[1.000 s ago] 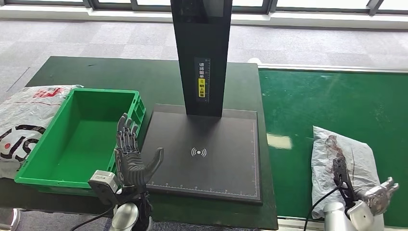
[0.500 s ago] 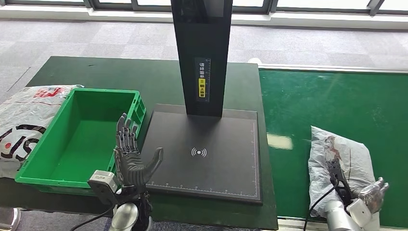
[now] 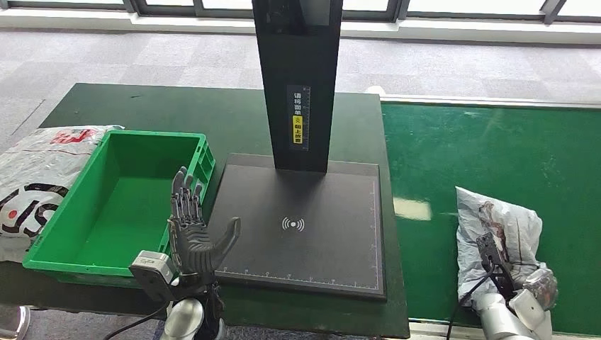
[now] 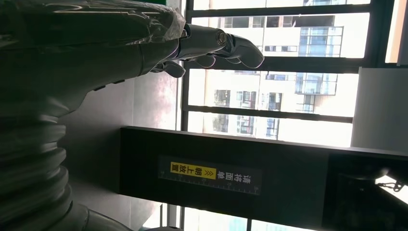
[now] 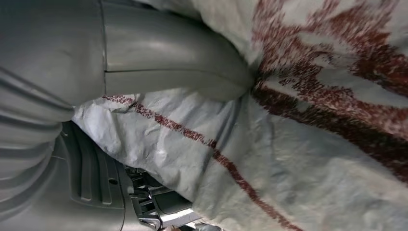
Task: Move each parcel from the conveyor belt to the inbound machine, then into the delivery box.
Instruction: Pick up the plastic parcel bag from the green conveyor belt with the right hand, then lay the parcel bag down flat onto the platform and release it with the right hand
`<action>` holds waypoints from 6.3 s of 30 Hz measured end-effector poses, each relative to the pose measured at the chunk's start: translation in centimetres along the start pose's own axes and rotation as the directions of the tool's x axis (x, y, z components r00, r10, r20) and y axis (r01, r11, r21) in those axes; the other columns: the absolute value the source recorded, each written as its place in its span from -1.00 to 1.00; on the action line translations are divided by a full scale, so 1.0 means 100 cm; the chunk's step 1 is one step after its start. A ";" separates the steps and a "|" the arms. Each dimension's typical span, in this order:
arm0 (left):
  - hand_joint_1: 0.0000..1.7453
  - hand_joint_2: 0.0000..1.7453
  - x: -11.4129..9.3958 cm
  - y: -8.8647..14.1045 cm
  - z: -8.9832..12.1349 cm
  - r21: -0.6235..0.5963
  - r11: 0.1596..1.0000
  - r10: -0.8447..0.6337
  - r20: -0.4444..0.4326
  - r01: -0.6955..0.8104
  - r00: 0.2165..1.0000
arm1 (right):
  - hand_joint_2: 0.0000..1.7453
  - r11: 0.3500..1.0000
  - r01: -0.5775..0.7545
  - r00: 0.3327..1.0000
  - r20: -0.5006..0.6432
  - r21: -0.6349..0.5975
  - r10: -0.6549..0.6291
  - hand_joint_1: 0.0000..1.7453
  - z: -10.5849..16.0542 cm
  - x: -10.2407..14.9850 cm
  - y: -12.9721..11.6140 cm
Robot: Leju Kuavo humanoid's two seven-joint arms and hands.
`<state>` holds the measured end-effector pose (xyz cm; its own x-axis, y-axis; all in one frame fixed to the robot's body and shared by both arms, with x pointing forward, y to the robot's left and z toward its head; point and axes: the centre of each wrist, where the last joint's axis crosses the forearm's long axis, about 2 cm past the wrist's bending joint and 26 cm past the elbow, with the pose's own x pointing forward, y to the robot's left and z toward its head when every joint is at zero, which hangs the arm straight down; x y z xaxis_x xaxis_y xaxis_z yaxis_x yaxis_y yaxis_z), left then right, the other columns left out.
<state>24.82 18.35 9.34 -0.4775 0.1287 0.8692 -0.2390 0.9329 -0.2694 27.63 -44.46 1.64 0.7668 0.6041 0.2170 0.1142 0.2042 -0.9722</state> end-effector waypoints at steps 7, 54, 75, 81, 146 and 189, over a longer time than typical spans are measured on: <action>-1.00 1.00 0.000 0.000 0.000 -0.013 1.000 -0.006 0.002 0.006 1.000 | 1.00 1.000 0.007 1.000 0.005 0.004 -0.007 1.00 0.000 -0.001 0.001; -1.00 1.00 -0.001 0.000 0.001 -0.001 1.000 -0.014 0.000 0.014 1.000 | 1.00 0.814 0.332 0.847 0.531 -0.476 -0.034 1.00 0.086 0.066 -0.084; -1.00 1.00 -0.003 0.000 0.003 -0.013 1.000 -0.011 -0.012 0.010 1.000 | 1.00 0.728 0.445 0.761 0.649 -0.521 0.000 1.00 0.080 0.143 -0.129; -1.00 1.00 -0.005 0.000 0.004 -0.018 1.000 -0.012 -0.021 0.012 1.000 | 1.00 0.746 0.461 0.714 0.700 -0.480 0.009 1.00 0.101 0.182 -0.127; -1.00 1.00 -0.013 0.000 0.010 -0.038 0.999 -0.025 -0.058 0.022 0.998 | 1.00 0.831 0.504 0.256 0.959 -0.237 0.118 1.00 0.187 0.239 -0.093; -1.00 1.00 -0.012 0.000 0.010 -0.028 0.999 -0.042 -0.054 0.041 0.998 | 1.00 0.910 0.415 0.059 0.998 0.001 -0.028 -0.85 0.240 0.270 -0.052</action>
<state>24.57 17.83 7.84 -0.4208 0.1069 0.9008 -0.2346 0.9464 -0.2219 32.53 -10.73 14.63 -0.5882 0.7987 0.1269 0.4219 0.4370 -0.7944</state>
